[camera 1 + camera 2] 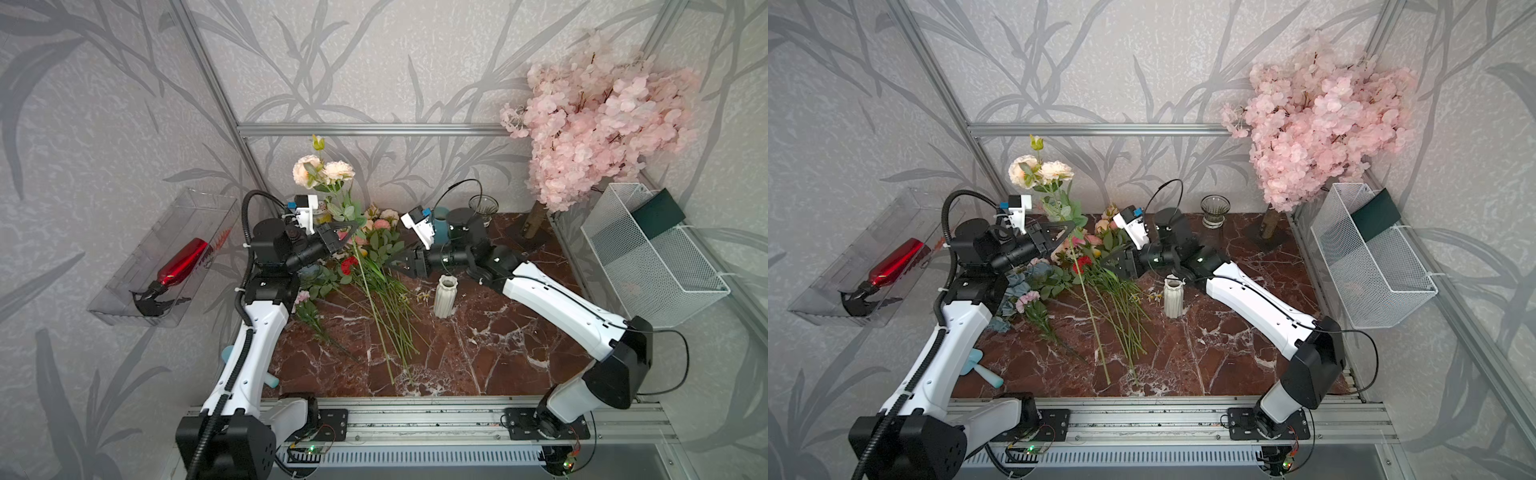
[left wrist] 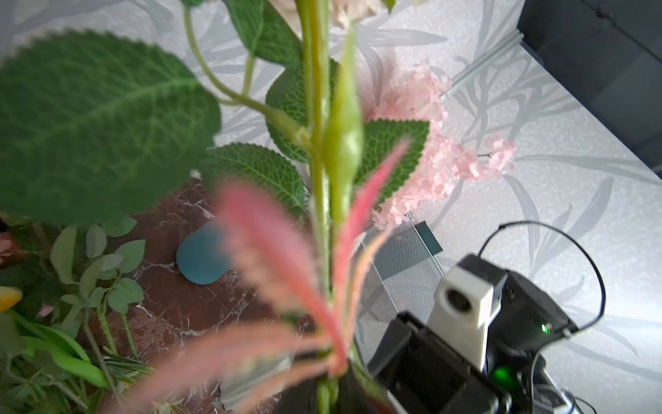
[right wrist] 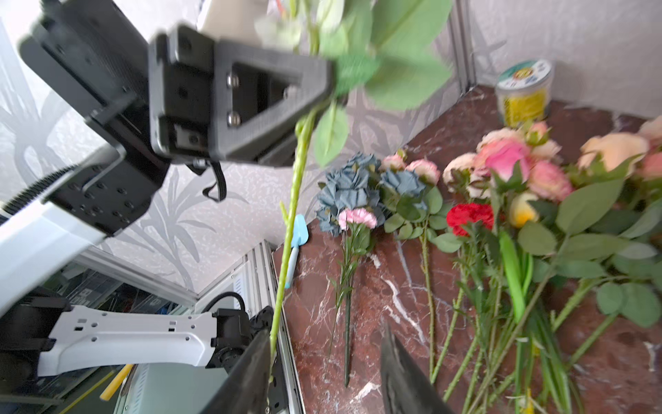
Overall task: Place the pink flowers into the vase
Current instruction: Pick up the flower at the center of the board.
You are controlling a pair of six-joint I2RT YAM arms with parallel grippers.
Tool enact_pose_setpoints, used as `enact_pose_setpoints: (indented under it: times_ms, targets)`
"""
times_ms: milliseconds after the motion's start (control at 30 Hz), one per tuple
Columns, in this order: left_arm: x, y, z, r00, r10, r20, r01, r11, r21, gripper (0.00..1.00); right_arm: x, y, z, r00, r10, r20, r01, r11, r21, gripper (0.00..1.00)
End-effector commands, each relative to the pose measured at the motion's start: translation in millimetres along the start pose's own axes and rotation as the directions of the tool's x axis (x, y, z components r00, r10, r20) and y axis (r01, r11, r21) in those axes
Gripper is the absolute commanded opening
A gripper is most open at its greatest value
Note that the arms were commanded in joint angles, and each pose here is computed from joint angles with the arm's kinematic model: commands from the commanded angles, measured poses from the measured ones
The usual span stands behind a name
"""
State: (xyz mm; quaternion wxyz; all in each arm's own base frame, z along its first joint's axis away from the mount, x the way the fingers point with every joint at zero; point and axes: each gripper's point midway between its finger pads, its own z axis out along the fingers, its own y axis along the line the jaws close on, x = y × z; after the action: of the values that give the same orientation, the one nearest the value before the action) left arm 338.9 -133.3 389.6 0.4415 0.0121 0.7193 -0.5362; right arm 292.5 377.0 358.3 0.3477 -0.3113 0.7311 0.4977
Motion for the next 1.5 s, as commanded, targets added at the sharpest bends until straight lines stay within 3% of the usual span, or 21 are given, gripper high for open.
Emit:
enact_pose_setpoints:
  times_ms: [0,133,233,833,1133,1233,1367,1467]
  targets:
    - [26,-32,6,0.985,0.07,-0.156,-0.049,0.99,0.132,0.0,-34,9,-25,0.998,0.006,0.069,-0.002,0.999,-0.054,0.5]
    - [57,-56,15,0.954,0.114,-0.276,-0.05,0.972,0.228,0.0,-60,30,-32,0.996,0.006,0.09,0.01,0.984,-0.176,0.54]
    - [66,-63,16,0.945,0.12,-0.304,-0.038,0.964,0.264,0.0,-71,42,-33,0.995,0.001,0.103,0.024,0.971,-0.24,0.54]
    - [73,-87,15,0.936,0.138,-0.324,-0.016,0.936,0.351,0.0,-64,19,-21,0.997,-0.014,0.082,0.027,0.986,-0.166,0.59]
    - [85,-85,19,0.926,0.132,-0.354,0.001,0.936,0.351,0.0,-81,22,-2,0.99,0.041,0.133,0.002,0.952,-0.305,0.58]
    - [85,-86,18,0.926,0.137,-0.351,-0.006,0.937,0.349,0.0,-85,25,-2,0.988,0.063,0.139,-0.011,0.939,-0.343,0.52]
    - [86,-82,19,0.925,0.135,-0.355,-0.011,0.944,0.33,0.0,-83,29,-2,0.989,0.063,0.132,-0.011,0.931,-0.366,0.22]
    - [86,-73,22,0.927,0.128,-0.352,-0.025,0.959,0.283,0.0,-81,32,-6,0.99,0.054,0.132,-0.002,0.93,-0.367,0.07]
